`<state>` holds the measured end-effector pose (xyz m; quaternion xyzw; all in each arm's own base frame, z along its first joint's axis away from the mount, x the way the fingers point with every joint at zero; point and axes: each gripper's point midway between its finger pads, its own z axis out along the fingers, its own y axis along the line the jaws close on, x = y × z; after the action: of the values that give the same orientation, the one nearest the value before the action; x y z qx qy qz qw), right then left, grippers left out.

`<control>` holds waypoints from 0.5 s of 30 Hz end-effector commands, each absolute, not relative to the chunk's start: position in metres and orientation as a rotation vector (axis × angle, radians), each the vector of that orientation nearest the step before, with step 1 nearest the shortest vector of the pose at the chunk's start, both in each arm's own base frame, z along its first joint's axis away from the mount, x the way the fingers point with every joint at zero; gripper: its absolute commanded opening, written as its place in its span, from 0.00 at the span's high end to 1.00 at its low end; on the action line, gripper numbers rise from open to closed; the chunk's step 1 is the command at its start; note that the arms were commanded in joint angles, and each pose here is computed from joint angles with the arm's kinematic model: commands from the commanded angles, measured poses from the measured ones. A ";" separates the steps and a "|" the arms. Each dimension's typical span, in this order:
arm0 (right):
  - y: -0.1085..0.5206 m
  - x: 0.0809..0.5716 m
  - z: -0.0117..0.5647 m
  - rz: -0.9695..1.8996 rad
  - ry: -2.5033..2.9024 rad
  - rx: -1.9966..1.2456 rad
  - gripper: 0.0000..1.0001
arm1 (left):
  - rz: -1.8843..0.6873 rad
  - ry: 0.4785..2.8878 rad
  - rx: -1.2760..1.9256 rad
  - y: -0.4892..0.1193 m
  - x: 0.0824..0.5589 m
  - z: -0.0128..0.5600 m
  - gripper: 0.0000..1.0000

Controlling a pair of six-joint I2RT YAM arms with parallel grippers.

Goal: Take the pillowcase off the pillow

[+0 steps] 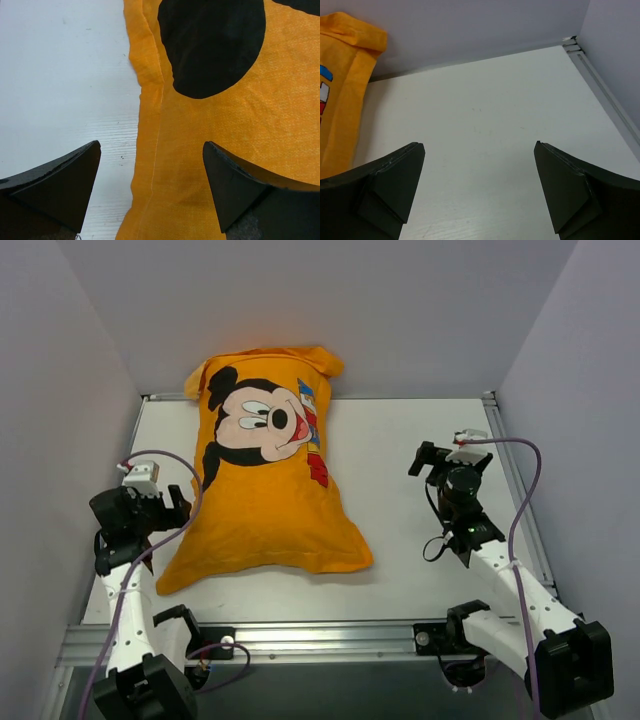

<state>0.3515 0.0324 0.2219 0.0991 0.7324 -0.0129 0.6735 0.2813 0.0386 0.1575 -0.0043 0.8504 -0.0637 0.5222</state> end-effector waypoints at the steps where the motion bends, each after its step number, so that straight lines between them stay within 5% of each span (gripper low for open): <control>1: 0.056 0.356 0.248 0.151 1.608 0.232 0.00 | -0.098 2.009 -0.049 0.051 0.288 0.178 0.06; 6: 0.121 0.362 0.268 0.600 1.642 0.244 0.00 | 0.023 1.983 -0.121 0.072 0.291 0.190 0.06; 9: 0.167 0.375 0.282 0.824 1.648 0.155 0.00 | 0.053 2.020 0.124 0.065 0.289 0.188 0.06; 15: 0.231 0.408 0.249 0.783 1.856 0.136 0.00 | -0.236 2.150 0.364 0.018 0.286 0.198 0.06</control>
<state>0.4096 0.1910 0.2464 0.0812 0.7677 0.2961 0.5624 0.2916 0.0453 0.1804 0.0796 0.8737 -0.0401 0.4781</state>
